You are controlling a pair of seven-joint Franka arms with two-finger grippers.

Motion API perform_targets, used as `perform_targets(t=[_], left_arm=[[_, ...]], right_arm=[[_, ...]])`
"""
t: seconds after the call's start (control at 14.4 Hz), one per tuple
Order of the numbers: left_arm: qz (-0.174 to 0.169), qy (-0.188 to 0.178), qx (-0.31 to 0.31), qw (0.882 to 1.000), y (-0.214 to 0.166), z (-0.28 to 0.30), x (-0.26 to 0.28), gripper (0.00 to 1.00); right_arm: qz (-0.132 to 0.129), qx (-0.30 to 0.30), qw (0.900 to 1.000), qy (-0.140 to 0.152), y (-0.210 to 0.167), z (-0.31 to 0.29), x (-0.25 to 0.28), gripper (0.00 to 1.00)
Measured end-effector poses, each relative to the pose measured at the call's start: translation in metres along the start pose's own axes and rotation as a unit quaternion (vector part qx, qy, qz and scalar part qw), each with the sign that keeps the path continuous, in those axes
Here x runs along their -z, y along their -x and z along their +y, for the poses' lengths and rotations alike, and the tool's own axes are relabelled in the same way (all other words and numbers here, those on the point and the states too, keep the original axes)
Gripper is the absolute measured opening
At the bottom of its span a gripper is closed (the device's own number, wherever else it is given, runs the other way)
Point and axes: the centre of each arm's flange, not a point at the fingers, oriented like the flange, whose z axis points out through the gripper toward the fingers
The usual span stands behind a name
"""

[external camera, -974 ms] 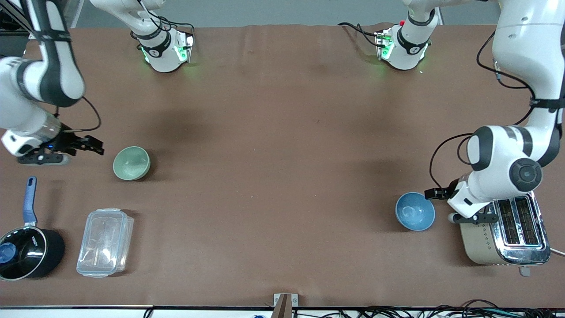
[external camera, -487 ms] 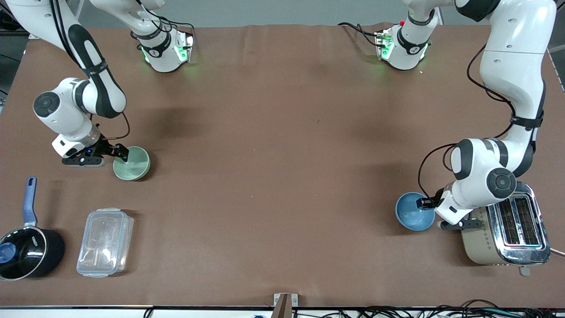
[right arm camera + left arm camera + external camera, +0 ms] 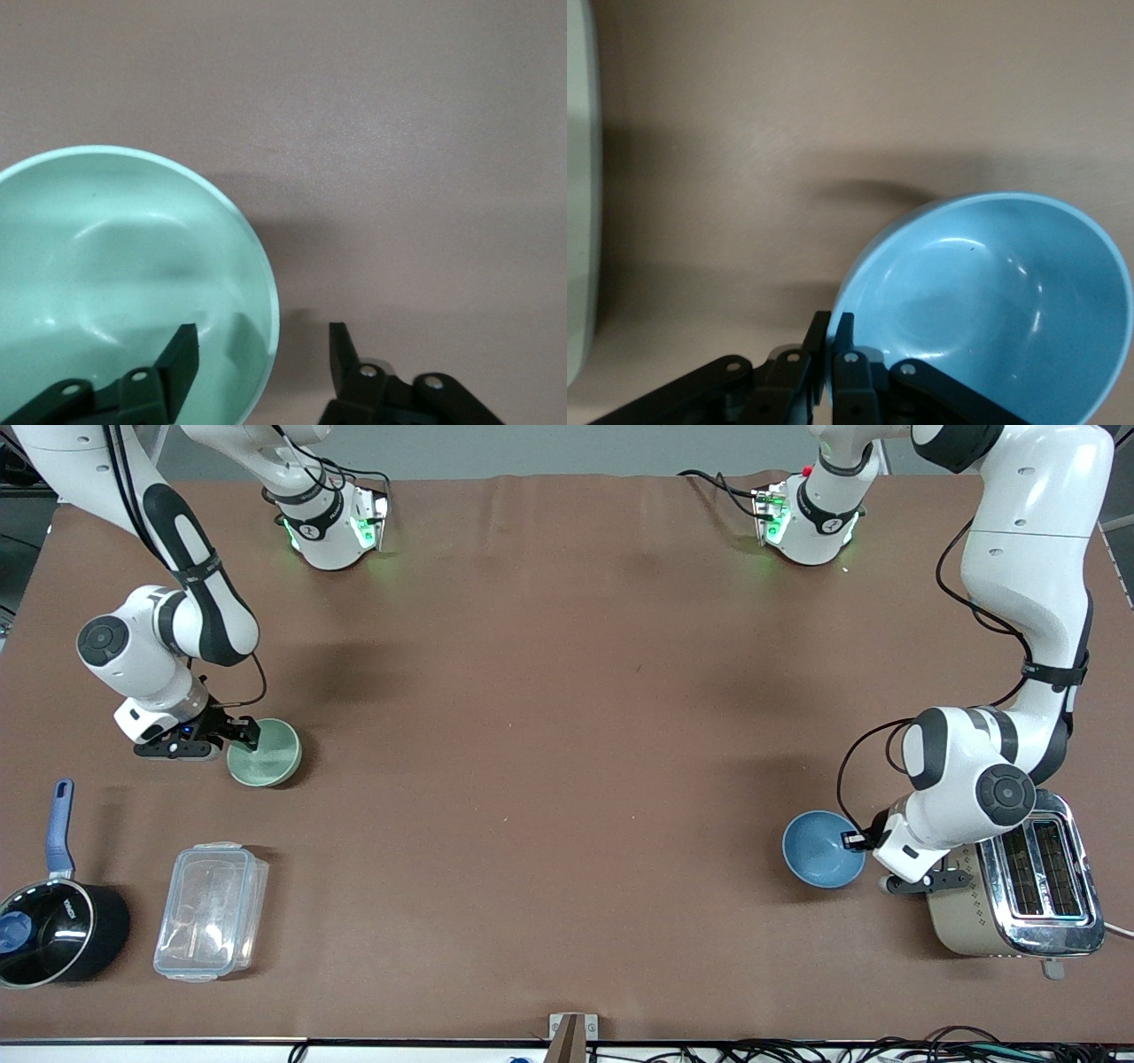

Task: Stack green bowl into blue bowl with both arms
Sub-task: 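Lift the green bowl with the right gripper while the left gripper carries the blue bowl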

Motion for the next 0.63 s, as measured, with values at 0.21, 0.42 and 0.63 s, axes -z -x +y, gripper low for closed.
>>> perform_targets(t=[0.21,0.42,0.63], left_arm=[[-0.008,0.030,0.019,0.999,0.010,0.065,0.031,0.06],[-0.031,0.064,0.071,0.995,0.050,0.179,0.063,0.06],[-0.054,0.064,0.090,0.992,0.116,0.297,0.062,0.06]], right_arm=[[-0.003,-0.012,1.000,-0.007,0.001,-0.003,-0.003,0.60],[-0.007,-0.018,1.000,-0.015,0.002,-0.013,-0.007,0.48],[-0.008,-0.018,1.000,-0.016,0.002,-0.015,-0.008,0.33]])
